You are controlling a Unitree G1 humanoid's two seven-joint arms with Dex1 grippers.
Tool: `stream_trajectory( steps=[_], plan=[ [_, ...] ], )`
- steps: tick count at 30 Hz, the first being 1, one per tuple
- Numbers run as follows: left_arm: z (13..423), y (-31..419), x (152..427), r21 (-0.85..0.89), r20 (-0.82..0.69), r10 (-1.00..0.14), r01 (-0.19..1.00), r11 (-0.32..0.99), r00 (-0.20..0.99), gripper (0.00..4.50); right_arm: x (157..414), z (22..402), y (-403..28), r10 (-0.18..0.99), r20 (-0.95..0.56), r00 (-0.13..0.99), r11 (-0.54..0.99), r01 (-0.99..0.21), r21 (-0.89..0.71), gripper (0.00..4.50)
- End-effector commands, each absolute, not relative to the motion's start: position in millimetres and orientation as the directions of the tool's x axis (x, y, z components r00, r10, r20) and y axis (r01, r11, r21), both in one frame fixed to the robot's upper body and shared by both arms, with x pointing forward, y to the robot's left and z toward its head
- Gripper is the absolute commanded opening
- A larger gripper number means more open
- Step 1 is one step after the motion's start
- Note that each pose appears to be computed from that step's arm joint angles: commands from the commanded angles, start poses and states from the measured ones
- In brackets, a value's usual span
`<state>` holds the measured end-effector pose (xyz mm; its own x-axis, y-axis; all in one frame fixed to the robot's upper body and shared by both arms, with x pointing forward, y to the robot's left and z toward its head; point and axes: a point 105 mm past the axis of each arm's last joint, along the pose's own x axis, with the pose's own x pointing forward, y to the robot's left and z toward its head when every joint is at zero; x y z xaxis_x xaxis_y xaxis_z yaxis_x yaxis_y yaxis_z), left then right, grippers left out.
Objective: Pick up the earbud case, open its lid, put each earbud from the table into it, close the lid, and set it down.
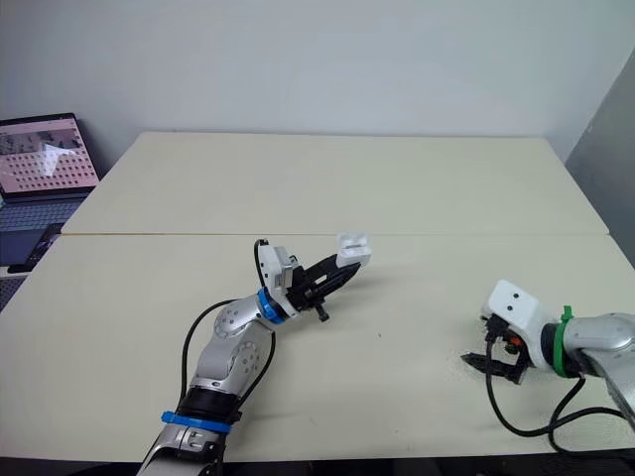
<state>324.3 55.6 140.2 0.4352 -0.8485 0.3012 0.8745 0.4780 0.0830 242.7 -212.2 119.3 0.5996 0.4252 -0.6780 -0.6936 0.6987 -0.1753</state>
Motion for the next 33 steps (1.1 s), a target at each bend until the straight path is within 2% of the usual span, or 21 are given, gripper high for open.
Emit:
stream_trajectory(
  steps=[1, 6, 9, 15, 20, 33],
  plan=[
    [150.8, 55.6, 321.6, 0.122, 0.328, -0.848, 0.871, 0.475, 0.417, 0.77, 239.9, 130.1, -208.7, 0.347, -0.620, 0.704, 0.775, -0.587, -0.233, 4.45],
    [149.3, 56.6, 320.8, 0.121, 0.323, -0.850, 0.873, 0.473, 0.416, 0.77, 230.7, 113.9, -194.3, 0.260, -0.499, 0.827, 0.872, -0.423, -0.247, 4.45],
    [148.7, 56.2, 320.5, 0.121, 0.319, -0.853, 0.875, 0.469, 0.413, 0.77, 226.7, 108.0, -181.6, 0.260, -0.379, 0.888, 0.911, -0.356, -0.209, 4.45],
    [149.5, 57.0, 321.5, 0.125, 0.315, -0.856, 0.877, 0.465, 0.409, 0.77, 217.3, 90.4, -179.0, 0.219, -0.266, 0.939, 0.948, -0.269, -0.169, 4.45],
    [149.6, 58.8, 321.9, 0.130, 0.311, -0.857, 0.875, 0.467, 0.411, 0.77, 214.4, 71.4, -196.6, 0.114, -0.242, 0.963, 0.987, -0.138, -0.084, 4.45],
    [148.2, 58.4, 321.7, 0.132, 0.310, -0.858, 0.876, 0.465, 0.409, 0.77, 195.4, 50.3, -200.7, 0.101, -0.285, 0.953, 0.993, -0.113, -0.027, 4.45]
  ],
)
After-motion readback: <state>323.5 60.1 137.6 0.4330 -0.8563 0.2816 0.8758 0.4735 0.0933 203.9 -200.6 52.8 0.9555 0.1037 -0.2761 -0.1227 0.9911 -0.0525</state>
